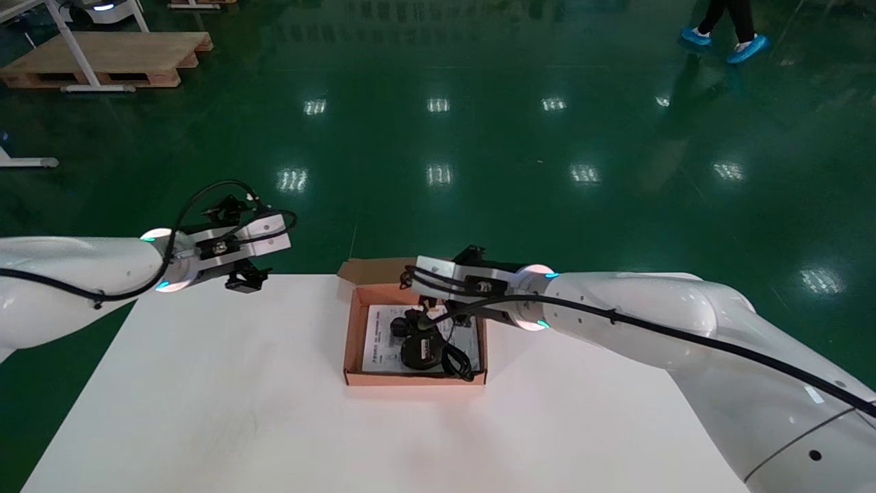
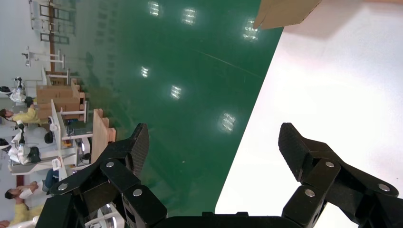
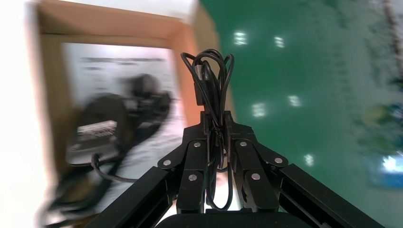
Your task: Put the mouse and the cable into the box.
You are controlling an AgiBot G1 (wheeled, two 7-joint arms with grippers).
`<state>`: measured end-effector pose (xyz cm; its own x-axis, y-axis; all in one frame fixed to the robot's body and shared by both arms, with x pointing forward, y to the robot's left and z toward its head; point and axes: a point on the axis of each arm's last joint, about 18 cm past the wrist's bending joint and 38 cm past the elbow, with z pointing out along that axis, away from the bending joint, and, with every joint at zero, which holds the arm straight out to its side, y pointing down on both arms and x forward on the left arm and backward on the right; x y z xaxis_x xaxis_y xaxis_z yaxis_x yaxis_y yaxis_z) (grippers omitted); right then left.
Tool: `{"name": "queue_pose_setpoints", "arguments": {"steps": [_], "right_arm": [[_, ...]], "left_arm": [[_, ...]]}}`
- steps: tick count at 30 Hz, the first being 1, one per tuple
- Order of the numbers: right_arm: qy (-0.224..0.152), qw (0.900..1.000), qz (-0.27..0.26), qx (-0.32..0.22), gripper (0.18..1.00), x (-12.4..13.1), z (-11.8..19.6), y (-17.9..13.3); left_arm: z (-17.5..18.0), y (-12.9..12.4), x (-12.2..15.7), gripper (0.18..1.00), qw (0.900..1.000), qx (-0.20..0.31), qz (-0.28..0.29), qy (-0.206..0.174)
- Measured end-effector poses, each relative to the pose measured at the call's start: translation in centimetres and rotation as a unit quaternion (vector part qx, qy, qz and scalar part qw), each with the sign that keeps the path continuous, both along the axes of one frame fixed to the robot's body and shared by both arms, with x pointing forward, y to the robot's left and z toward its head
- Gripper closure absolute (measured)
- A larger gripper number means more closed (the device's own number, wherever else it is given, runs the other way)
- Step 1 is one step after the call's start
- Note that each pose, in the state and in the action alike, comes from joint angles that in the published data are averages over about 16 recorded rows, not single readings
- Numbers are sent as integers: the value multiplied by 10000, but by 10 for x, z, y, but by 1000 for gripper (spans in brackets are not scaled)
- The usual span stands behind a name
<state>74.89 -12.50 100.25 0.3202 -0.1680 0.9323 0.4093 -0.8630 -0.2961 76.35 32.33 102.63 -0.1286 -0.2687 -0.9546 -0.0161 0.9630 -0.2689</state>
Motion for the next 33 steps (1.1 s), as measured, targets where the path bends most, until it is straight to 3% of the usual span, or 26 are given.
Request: {"name": "queue_pose_setpoints", "arguments": {"steps": [13,19,26,33], "right_arm": [[-45,9995,-236,193,923,9,-5,-9],[55,9994,-180,281,866,6,-7,-12],[435,9969,-40,661,751,-2,-18,-25],[986,9869,219,1261,604,-20,-33,-47]], "left_arm": [[0,0,0,183,10000,3,5,1],[0,0,0,183,10000,3,6,3],[-1,0,0,183,10000,3,6,5],[-3,0,-1,183,10000,-45,-8,38]]}}
